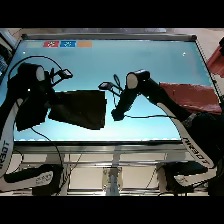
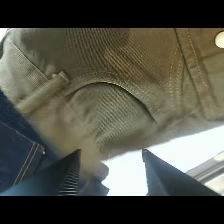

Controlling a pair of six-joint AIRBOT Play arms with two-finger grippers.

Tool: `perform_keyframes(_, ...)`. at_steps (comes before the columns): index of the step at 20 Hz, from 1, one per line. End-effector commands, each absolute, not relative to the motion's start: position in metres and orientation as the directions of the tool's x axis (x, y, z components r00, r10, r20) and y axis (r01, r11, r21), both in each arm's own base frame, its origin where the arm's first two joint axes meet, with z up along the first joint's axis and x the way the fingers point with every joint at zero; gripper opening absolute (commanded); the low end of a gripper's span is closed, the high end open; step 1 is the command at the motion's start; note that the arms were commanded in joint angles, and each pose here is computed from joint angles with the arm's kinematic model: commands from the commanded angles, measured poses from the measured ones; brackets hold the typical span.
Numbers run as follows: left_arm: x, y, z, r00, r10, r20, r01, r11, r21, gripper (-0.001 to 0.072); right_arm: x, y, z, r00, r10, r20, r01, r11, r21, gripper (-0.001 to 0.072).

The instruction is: Fold the clothes and pants, and hang the long-sleeved shirts on hangers.

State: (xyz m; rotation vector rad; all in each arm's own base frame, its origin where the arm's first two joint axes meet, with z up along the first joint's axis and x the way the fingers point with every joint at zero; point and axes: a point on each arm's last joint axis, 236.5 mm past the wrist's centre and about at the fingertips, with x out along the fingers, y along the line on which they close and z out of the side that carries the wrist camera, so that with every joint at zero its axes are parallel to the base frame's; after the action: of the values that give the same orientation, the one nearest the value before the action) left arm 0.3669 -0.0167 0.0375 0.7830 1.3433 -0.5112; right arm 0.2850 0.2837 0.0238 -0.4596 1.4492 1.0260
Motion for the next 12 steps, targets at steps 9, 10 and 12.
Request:
perform_keyframes(9, 0.329, 0.057, 0.11, 0.29, 0.151, -0.945, 0.3, 0.924, 0.24, 0.0571, 0.374, 0.266, 0.061, 0.028, 0.625, -0.78, -0.592, 0.639, 0.491, 0.0657)
perform_keyframes(10, 0.323, 0.076, 0.115, 0.298, 0.165, -0.94, 0.204, 0.951, 0.232, 0.0572, 0.389, 0.269, 0.057, 0.081, 0.662, -0.745, -0.552, 0.652, 0.52, 0.0679)
perform_keyframes(12, 0.315, 0.106, 0.123, 0.319, 0.176, -0.931, 0.036, 0.98, 0.197, 0.0572, 0.406, 0.279, 0.038, 0.129, 0.714, -0.688, -0.466, 0.657, 0.593, 0.0679)
